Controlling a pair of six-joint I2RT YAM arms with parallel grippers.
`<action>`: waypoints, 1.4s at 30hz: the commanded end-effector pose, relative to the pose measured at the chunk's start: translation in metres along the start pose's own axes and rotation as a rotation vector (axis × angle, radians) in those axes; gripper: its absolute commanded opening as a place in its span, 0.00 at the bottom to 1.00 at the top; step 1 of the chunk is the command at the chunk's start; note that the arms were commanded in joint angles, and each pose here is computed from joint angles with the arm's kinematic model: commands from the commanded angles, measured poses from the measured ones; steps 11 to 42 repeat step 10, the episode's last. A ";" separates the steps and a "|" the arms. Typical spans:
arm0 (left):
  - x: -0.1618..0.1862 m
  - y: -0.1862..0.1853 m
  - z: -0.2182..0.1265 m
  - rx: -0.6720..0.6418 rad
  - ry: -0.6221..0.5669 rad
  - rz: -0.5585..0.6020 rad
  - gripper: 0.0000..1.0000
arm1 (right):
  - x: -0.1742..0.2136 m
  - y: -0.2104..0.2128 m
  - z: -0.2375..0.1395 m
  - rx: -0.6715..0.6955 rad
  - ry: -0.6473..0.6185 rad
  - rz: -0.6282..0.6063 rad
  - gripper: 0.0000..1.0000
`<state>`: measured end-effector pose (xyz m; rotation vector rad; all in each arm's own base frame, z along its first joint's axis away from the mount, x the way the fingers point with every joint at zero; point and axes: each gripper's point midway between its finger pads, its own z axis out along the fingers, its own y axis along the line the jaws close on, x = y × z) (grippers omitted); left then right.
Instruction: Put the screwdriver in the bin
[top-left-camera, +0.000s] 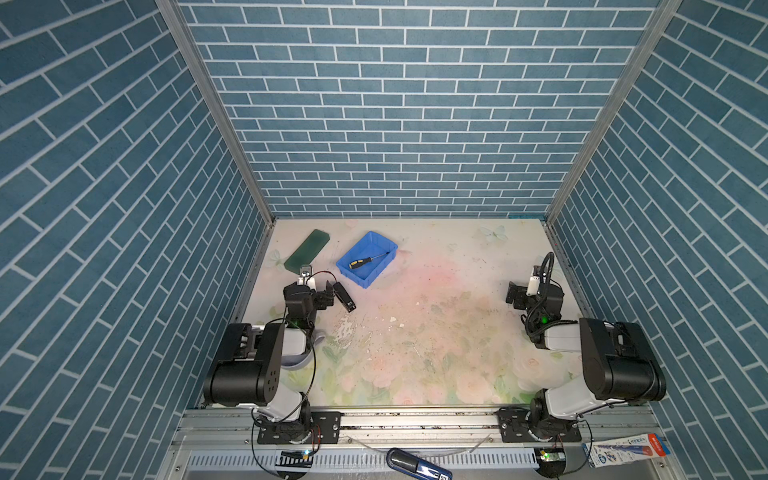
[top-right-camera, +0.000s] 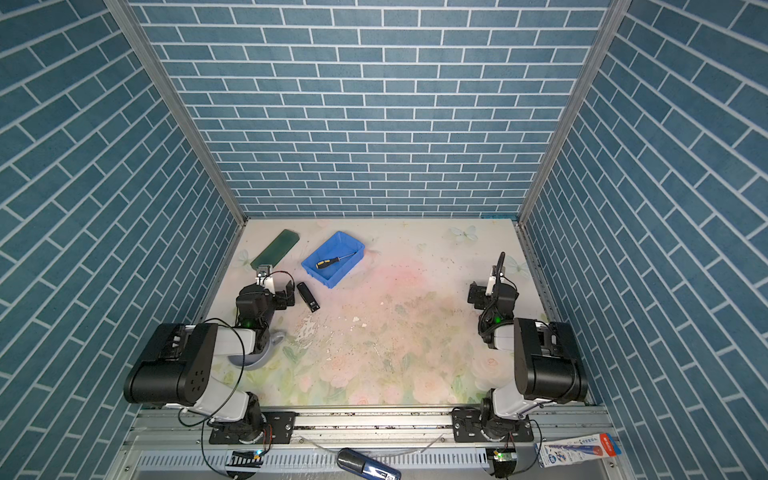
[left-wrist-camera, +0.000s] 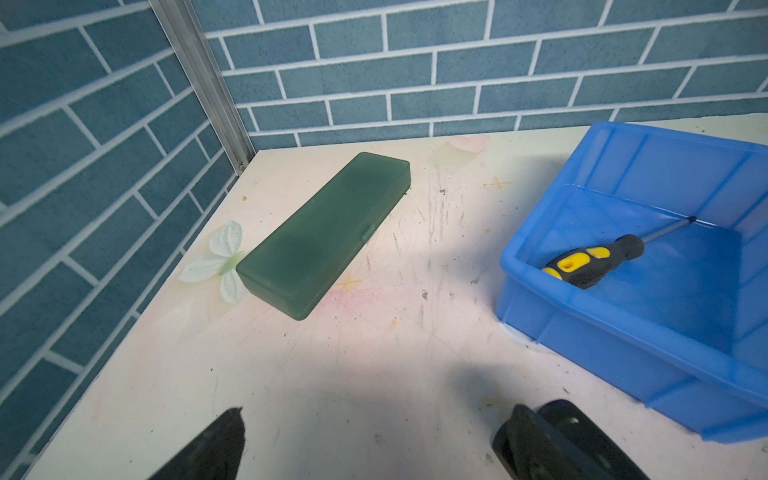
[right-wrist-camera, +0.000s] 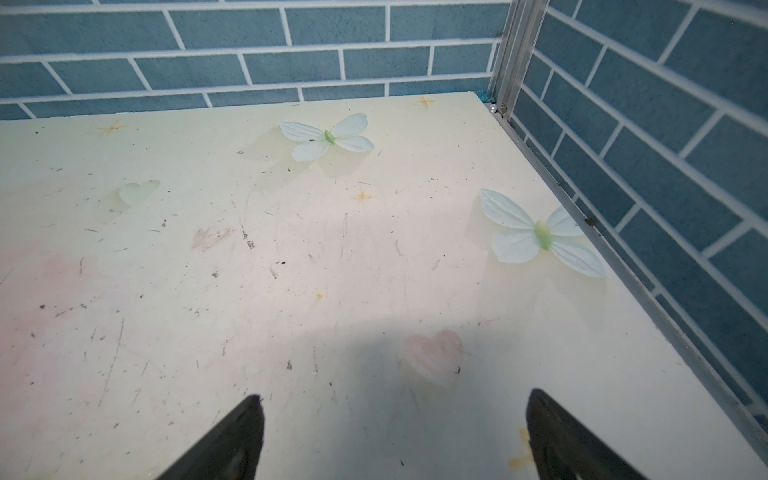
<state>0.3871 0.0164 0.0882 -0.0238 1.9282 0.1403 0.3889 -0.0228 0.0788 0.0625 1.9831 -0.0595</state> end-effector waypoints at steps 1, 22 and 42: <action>-0.008 -0.001 0.003 0.011 -0.021 -0.006 1.00 | -0.011 0.001 0.004 -0.009 -0.019 0.012 0.97; -0.008 -0.003 0.004 0.009 -0.012 0.002 1.00 | -0.010 0.001 0.004 -0.010 -0.018 0.012 0.97; -0.008 -0.003 0.004 0.009 -0.012 0.002 1.00 | -0.010 0.001 0.004 -0.010 -0.018 0.012 0.97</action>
